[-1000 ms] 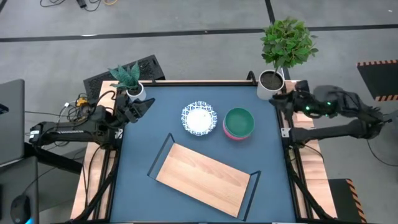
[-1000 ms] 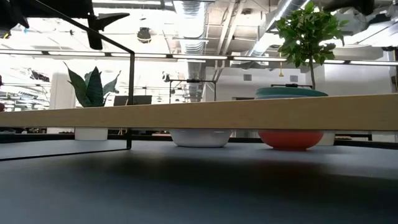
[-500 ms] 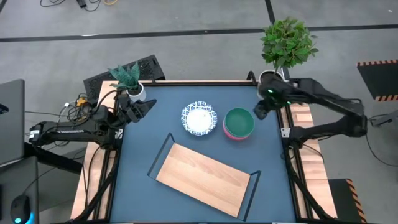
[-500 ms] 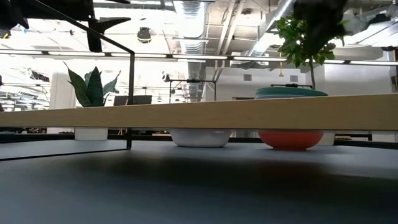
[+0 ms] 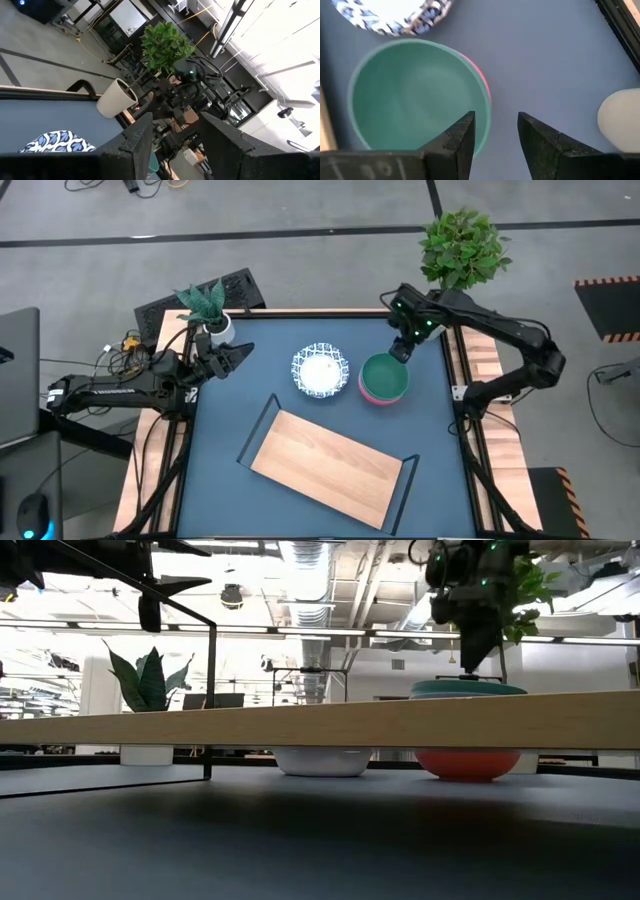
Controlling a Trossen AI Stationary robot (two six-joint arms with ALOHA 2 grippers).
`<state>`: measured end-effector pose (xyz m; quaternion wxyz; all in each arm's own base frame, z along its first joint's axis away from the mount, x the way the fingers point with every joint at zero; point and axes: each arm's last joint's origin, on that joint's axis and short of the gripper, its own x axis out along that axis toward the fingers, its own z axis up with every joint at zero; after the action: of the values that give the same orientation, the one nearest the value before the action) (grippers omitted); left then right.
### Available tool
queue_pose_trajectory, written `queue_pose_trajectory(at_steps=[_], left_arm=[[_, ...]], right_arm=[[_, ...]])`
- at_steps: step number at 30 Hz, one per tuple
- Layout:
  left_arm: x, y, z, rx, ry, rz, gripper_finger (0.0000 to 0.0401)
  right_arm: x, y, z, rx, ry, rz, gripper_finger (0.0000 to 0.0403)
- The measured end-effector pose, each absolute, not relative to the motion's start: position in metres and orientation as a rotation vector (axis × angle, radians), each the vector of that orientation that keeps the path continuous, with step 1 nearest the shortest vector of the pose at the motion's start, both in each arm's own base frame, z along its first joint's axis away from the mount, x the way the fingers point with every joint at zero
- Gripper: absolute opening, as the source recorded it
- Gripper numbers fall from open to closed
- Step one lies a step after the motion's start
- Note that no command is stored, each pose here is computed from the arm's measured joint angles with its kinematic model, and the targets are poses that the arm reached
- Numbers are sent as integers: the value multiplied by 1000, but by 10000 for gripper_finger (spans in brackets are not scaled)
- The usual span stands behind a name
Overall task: Place and stack bowls onto a shelf
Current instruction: Put the green bowl on the shelf
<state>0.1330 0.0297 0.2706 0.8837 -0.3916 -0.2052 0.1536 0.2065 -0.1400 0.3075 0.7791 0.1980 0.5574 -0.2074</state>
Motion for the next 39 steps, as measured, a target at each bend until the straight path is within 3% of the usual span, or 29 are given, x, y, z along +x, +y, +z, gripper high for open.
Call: queue_pose_trajectory(at_steps=[19, 25, 31, 37, 39], left_arm=[[133, 30, 268, -815, -408, 337, 147], [134, 30, 267, -814, -399, 341, 147], [134, 30, 266, -814, -385, 348, 147], [134, 30, 266, -816, -384, 348, 147], [134, 30, 266, -817, -385, 347, 147]], right_arm=[[213, -148, 253, 403, 1299, -393, 172], [215, -147, 251, 389, 1290, -385, 165], [216, -147, 252, 384, 1276, -383, 115], [216, -147, 252, 394, 1276, -386, 26], [216, -147, 252, 400, 1275, -389, 25]])
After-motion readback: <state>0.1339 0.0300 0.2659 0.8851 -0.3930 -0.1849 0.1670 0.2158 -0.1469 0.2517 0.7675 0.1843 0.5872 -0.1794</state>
